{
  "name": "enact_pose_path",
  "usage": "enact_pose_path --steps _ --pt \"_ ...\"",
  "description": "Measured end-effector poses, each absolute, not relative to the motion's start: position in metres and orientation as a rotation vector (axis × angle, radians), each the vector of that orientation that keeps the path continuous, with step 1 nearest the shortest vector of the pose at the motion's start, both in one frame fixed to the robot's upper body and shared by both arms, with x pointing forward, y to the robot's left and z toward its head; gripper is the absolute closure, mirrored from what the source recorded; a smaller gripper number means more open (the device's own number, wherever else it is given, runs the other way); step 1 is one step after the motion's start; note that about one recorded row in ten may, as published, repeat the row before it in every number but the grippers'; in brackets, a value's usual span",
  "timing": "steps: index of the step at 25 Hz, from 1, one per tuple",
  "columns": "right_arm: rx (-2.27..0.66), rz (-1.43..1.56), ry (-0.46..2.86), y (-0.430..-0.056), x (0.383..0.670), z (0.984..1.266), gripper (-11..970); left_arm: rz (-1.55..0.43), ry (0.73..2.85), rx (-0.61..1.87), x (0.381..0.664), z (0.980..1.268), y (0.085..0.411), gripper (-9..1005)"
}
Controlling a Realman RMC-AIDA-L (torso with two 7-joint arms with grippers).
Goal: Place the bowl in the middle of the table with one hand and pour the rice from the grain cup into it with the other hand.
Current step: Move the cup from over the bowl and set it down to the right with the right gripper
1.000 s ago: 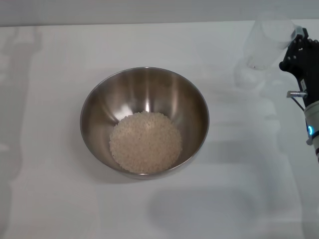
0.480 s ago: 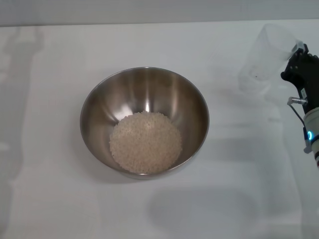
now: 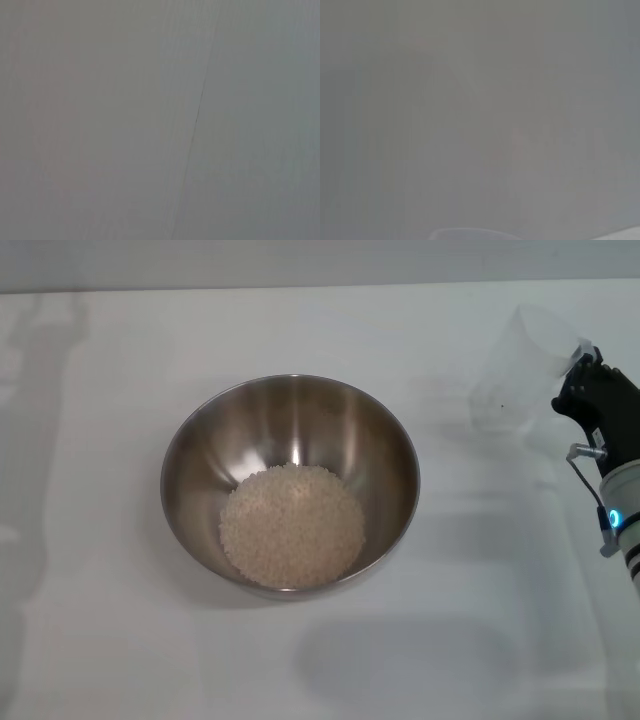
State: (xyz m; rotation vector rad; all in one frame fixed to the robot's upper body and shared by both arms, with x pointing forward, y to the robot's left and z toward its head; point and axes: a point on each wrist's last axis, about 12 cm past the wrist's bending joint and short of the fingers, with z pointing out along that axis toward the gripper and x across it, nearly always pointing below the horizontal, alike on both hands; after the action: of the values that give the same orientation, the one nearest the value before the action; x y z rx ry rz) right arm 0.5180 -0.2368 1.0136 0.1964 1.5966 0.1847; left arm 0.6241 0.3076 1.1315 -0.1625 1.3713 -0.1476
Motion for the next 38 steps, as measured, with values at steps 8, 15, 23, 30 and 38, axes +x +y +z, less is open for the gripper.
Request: enact_pose_path --steps 8,15,23,30,38 --pt "0.224 0.218 1.644 -0.237 0.517 1.007 923 -0.147 1.371 -0.162 0.624 1.132 0.308 493" --pt "0.223 0.226 1.686 -0.238 0.518 1.003 916 -0.148 1.368 -0.159 0.624 1.132 0.308 493" --pt "0.214 0.213 1.717 -0.241 0.517 0.998 908 -0.15 1.365 -0.156 0.624 1.133 0.307 493" --pt "0.206 0.213 1.726 -0.241 0.518 0.997 901 -0.157 1.354 -0.148 0.623 1.135 0.305 492" --pt "0.187 0.226 1.731 -0.239 0.516 0.997 875 -0.16 1.35 -0.147 0.623 1.136 0.304 493"
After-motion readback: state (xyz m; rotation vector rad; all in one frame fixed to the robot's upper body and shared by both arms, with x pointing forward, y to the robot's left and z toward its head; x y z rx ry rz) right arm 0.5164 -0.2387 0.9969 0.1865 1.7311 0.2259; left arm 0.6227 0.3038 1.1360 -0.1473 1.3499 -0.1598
